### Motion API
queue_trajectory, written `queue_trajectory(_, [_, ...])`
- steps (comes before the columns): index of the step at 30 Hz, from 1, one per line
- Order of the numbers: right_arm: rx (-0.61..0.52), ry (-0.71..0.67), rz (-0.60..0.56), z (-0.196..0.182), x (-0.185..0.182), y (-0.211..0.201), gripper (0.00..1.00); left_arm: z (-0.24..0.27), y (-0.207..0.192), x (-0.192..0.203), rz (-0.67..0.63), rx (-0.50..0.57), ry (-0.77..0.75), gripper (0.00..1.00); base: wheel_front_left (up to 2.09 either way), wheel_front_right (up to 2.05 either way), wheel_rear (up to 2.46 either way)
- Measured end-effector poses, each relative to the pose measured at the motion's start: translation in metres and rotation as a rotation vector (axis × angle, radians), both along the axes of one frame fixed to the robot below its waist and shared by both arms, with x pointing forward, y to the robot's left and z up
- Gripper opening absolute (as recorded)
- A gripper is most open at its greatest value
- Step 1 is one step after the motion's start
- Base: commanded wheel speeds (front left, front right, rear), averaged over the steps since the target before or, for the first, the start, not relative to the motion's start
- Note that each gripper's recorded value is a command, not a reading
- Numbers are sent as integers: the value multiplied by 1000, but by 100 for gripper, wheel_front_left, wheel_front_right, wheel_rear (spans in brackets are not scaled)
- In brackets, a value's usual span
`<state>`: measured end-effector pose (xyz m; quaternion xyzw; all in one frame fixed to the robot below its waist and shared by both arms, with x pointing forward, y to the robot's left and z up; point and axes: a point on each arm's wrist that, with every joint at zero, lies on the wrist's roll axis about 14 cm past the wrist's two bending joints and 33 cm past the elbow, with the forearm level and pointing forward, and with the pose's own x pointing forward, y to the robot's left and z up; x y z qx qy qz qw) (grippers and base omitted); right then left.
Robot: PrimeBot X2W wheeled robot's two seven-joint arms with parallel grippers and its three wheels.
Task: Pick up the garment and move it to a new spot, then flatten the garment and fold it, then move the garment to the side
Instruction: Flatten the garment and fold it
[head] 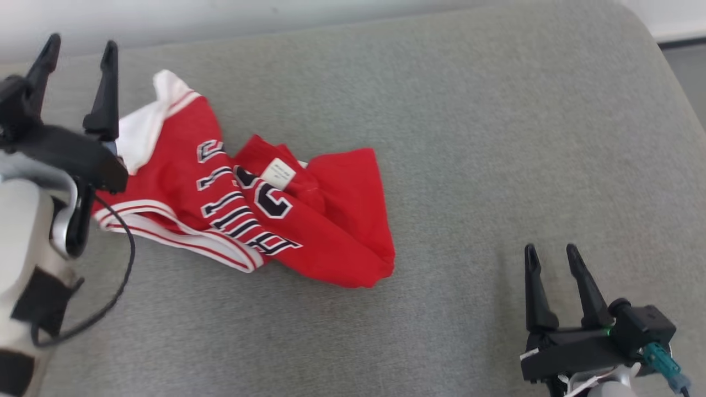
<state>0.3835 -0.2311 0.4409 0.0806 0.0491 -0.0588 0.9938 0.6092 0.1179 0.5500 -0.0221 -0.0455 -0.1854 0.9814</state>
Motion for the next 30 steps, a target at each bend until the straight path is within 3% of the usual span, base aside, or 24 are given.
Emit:
queue_trajectory(9, [13,-26,64,7,3,22,100,-23,-2,-73,-1,-51,25,100,0,0,0])
queue_trajectory(18, [20,-32,94,9,3,32,100,-91,-46,-146,-104,-53,202,100,0,0,0])
queue_trajectory(30, [7,-35,67,12,-7,23,100,-127,-77,-174,-184,-33,309,100,0,0,0])
